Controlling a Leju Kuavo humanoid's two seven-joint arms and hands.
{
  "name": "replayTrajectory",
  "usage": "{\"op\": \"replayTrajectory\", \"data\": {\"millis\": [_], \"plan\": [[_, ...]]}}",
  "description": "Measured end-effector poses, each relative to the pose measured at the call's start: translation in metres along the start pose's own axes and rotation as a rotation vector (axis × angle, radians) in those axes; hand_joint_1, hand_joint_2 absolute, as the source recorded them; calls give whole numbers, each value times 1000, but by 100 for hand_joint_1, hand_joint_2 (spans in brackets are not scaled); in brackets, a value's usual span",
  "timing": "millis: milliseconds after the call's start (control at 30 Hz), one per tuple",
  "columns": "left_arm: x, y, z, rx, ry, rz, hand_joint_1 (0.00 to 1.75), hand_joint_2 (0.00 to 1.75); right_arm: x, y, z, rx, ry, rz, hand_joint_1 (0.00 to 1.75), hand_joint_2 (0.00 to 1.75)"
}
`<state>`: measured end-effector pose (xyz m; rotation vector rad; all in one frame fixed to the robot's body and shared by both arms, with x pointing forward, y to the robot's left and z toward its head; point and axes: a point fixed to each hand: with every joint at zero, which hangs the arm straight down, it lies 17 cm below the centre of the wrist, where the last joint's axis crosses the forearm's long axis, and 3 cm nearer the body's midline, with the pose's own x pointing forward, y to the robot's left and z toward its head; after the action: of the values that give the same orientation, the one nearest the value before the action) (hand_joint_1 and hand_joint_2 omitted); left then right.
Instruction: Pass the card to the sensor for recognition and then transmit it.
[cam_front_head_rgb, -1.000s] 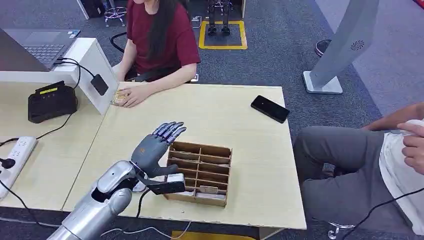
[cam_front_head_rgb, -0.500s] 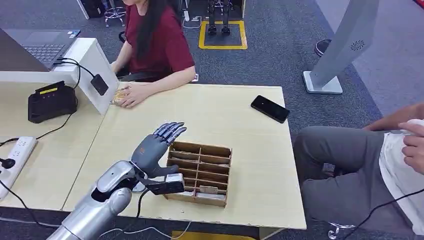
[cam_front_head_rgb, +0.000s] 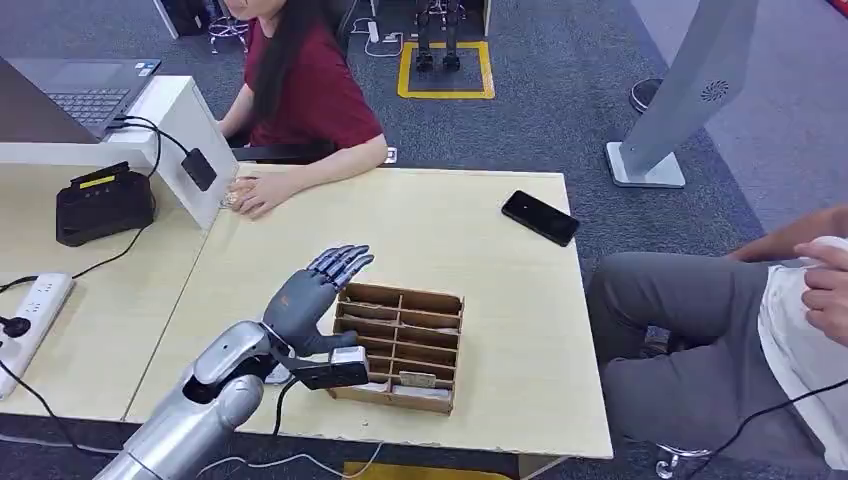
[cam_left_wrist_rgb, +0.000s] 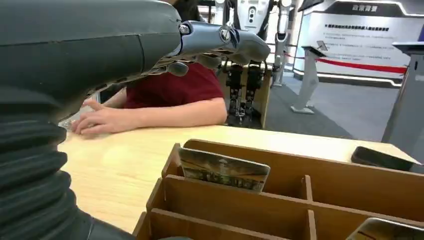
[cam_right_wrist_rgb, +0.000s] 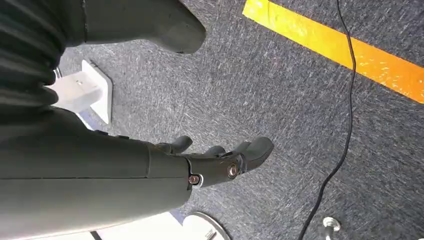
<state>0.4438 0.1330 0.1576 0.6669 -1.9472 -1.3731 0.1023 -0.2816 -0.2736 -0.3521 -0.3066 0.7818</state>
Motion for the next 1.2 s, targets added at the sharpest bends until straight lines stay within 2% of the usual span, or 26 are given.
{"op": "replayTrajectory", "data": {"millis": [533, 1167, 1200], "plan": [[16, 0, -7, 2, -29, 29, 0, 175, -2, 0, 0, 1, 9, -6, 0, 175], [19, -1, -11, 0, -32, -2, 0, 175, -2, 0, 0, -1, 10, -8, 0, 175], [19, -2, -11, 0, -32, -4, 28, 175, -2, 0, 0, -1, 10, -8, 0, 175]]}}
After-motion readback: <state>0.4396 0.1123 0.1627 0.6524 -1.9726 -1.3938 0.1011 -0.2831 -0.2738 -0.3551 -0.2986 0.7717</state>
